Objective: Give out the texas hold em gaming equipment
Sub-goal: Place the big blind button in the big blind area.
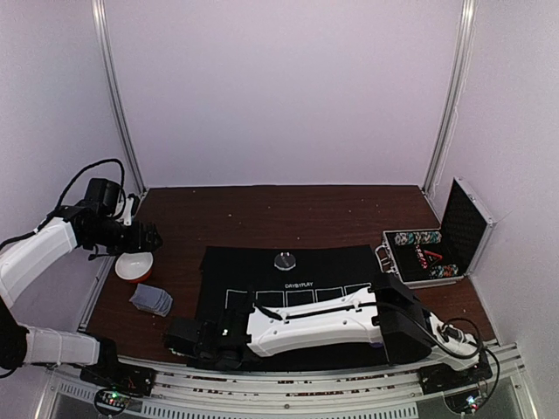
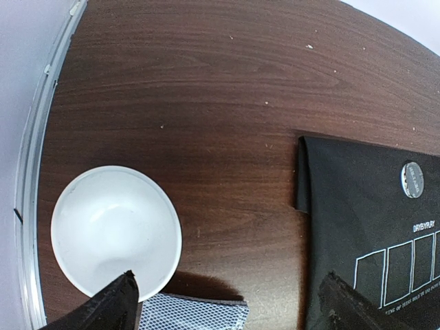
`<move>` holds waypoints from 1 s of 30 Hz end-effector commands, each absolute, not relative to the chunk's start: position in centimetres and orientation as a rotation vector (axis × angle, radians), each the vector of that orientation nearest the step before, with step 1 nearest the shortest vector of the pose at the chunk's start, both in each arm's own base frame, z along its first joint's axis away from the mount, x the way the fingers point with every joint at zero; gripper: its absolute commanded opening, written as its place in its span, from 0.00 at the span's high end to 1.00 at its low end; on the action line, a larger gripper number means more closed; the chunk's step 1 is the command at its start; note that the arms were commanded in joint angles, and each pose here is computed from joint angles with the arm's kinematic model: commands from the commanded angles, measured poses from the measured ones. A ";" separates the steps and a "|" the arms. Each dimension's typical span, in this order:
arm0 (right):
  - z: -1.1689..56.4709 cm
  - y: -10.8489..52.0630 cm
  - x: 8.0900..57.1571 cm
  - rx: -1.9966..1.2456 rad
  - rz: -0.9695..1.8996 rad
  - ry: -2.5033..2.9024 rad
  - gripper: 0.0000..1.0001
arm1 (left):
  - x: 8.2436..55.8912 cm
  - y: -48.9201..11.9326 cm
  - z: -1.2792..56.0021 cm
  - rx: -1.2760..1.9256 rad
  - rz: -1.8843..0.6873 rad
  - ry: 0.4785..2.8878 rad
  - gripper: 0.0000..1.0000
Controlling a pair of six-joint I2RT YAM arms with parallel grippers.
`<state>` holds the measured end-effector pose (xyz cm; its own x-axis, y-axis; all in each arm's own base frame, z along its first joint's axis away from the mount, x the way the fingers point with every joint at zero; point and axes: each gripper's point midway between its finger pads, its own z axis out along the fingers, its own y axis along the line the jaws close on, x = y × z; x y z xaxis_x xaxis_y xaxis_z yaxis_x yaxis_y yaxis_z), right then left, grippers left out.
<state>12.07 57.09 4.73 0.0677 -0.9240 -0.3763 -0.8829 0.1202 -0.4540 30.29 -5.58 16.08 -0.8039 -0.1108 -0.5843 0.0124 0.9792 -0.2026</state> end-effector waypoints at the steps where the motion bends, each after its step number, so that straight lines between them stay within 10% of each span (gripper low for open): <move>1: 5.4 56.6 12.9 -1.742 -0.147 1.779 1.00 | 30.9 -5.6 17.0 -0.056 -0.269 2.448 0.05; 14: 3.5 57.0 11.2 -1.816 -0.099 1.809 0.92 | 30.9 -5.5 17.1 -0.057 -0.264 2.446 0.05; 30: 6.5 57.2 9.5 -1.803 0.032 1.847 0.32 | 30.9 -5.5 17.1 -0.055 -0.263 2.448 0.05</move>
